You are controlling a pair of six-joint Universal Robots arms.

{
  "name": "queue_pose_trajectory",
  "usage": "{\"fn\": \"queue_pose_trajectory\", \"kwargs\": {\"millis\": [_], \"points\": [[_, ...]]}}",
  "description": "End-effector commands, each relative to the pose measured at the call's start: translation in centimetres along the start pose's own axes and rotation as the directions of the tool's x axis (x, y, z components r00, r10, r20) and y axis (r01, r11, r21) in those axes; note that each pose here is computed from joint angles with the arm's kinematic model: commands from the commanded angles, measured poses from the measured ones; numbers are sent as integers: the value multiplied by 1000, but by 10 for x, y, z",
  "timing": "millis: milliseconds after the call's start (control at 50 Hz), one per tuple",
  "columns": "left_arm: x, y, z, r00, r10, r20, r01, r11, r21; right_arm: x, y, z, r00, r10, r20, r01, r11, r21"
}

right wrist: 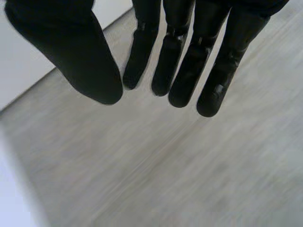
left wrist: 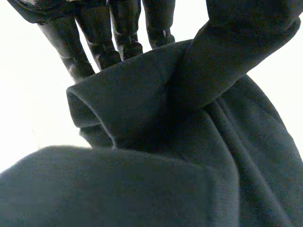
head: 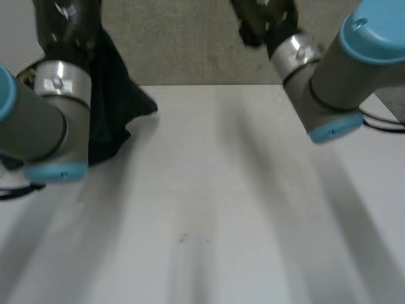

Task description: Fold the shorts.

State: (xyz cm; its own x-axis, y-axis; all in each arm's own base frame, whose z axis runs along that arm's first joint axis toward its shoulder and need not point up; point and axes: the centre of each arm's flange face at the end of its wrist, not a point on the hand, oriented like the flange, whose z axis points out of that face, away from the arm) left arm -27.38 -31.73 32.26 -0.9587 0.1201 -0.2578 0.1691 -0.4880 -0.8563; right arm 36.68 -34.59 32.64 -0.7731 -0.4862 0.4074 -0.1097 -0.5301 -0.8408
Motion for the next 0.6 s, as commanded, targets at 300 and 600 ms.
{"fn": "queue_pose_trajectory", "kwargs": {"millis": [300,600], "points": [[4,-65,-66,978,72,-198,-104,982,-155,-64,83,-97,809,585,-65,-475,584,-658],[13,-102,-85,971,38,-238,-59,995,-82,-125,94,-105,659,745,-104,-628,469,-621]]}}
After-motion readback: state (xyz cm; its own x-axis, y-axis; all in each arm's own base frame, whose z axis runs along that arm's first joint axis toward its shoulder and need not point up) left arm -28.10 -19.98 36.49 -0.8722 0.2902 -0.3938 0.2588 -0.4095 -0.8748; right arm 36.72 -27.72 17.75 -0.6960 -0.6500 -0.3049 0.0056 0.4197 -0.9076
